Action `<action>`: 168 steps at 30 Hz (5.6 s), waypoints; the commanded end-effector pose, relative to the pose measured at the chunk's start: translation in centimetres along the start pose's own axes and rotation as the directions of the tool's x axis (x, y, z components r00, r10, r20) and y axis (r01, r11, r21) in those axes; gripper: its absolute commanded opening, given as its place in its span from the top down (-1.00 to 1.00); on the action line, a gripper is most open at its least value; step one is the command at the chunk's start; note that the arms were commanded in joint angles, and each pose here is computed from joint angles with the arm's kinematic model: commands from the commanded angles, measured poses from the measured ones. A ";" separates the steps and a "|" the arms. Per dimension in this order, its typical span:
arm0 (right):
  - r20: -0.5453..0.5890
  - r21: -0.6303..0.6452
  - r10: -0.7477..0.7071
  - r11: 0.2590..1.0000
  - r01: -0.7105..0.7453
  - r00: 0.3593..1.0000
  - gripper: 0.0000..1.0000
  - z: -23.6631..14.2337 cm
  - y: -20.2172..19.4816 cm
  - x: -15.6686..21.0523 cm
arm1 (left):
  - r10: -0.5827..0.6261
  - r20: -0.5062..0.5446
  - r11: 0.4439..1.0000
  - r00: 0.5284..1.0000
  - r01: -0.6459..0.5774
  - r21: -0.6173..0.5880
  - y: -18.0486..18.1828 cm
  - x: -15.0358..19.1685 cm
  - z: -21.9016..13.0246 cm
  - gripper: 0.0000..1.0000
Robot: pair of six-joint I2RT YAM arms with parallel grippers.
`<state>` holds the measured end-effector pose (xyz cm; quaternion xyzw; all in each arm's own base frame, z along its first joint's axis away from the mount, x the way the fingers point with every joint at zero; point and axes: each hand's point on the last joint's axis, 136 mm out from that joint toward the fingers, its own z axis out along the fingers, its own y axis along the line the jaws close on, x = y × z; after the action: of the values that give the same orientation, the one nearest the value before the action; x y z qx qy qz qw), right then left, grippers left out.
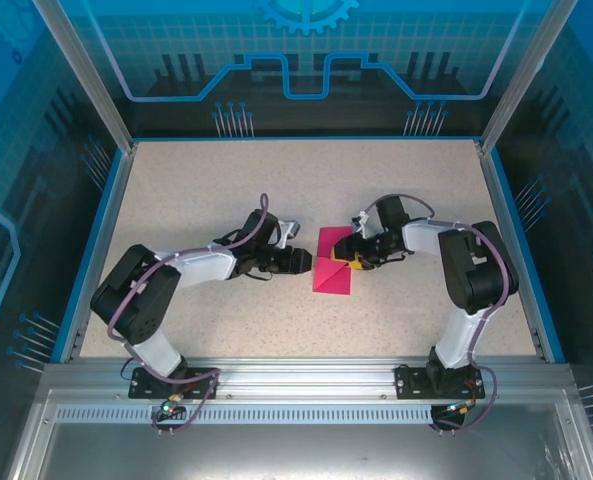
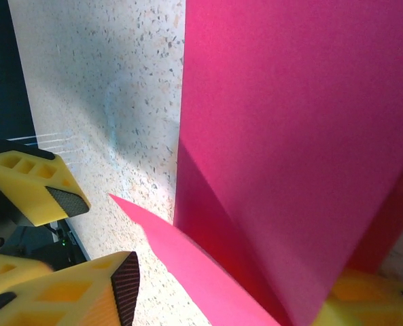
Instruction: Fold a paper plane with a square sheet of paper (fold left side to right side)
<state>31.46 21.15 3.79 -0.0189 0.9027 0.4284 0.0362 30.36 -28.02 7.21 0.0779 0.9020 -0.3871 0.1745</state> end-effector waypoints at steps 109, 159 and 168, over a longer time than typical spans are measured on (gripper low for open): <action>0.323 0.558 -0.193 0.829 -0.022 0.926 -0.98 -17.9 -2.3 2.1 | -0.059 -0.495 0.594 0.867 -0.368 -0.716 -1.1 4.5 4.8 0.20; 0.101 0.353 -0.522 0.815 0.460 0.847 -0.56 -4.0 6.1 3.3 | -0.366 -0.171 0.930 0.915 0.354 -0.095 3.0 2.8 0.6 0.72; -0.016 0.458 -0.839 0.477 0.750 0.543 -0.75 -2.0 7.8 9.6 | -0.431 -0.177 0.902 0.885 0.427 -0.065 2.1 2.7 0.5 0.94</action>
<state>21.09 24.15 10.01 -0.3330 0.8762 0.2121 0.2763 28.61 -26.43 2.85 -0.0838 0.9253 -0.3699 0.0028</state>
